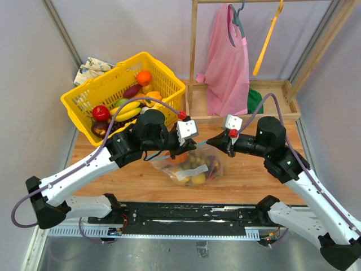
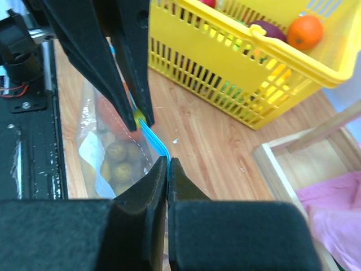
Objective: Place the food in the zip-top bag and seal the zipper
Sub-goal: Zip the zipper food storage bag at the center of the board.
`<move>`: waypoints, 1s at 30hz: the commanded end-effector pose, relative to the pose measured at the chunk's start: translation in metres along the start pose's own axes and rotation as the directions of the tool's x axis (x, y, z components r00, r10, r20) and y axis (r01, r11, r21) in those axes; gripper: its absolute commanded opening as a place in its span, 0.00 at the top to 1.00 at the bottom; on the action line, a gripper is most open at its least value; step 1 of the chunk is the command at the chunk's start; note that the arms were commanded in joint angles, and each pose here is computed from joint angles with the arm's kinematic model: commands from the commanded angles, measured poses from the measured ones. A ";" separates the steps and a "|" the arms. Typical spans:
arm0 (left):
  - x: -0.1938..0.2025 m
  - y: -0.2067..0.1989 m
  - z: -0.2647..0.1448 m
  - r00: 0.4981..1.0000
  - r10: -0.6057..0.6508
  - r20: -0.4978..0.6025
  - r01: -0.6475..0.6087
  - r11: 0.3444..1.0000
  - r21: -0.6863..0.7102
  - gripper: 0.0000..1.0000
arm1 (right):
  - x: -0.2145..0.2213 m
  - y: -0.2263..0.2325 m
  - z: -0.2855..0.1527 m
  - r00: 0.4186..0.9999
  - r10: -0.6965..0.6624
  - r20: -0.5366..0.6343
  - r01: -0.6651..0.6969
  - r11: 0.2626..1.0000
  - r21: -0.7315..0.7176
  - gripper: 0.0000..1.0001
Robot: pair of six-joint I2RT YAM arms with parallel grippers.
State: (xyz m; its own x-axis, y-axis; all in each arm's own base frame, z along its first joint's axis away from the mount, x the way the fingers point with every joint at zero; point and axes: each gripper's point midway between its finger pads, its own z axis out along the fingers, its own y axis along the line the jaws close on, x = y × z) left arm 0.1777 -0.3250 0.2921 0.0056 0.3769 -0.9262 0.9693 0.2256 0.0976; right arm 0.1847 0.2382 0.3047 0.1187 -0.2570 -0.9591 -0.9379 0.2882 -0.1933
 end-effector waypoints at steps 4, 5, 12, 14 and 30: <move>0.004 0.001 -0.016 1.000 -0.025 0.000 0.025 0.998 -0.052 1.00 | 0.009 -0.042 -0.023 0.998 0.007 -0.056 0.010 0.957 0.290 0.99; 0.004 0.002 -0.016 1.000 -0.026 -0.001 0.026 0.998 -0.057 1.00 | 0.011 -0.044 -0.025 0.998 0.010 -0.061 0.010 0.951 0.309 0.99; 0.010 0.005 -0.017 0.999 -0.045 -0.013 0.044 0.996 -0.081 1.00 | 0.027 -0.062 -0.043 0.992 0.053 -0.111 0.003 0.891 0.454 0.99; 0.011 0.005 -0.018 0.999 -0.049 -0.014 0.047 0.995 -0.087 1.00 | 0.030 -0.068 -0.050 0.991 0.061 -0.116 0.005 0.866 0.499 0.99; 0.034 0.010 -0.022 0.996 -0.073 -0.059 0.064 0.988 -0.144 1.00 | 0.051 -0.105 -0.104 0.978 0.147 -0.148 0.027 0.618 0.786 0.99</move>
State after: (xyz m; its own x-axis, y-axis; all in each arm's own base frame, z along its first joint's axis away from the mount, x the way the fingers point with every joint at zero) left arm 0.1853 -0.3040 0.2741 -0.0584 0.3941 -0.9172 0.9335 0.3471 0.0897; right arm 0.2407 0.1413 0.2912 -0.0299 -0.3483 -0.9369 -0.5459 0.7908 -0.2766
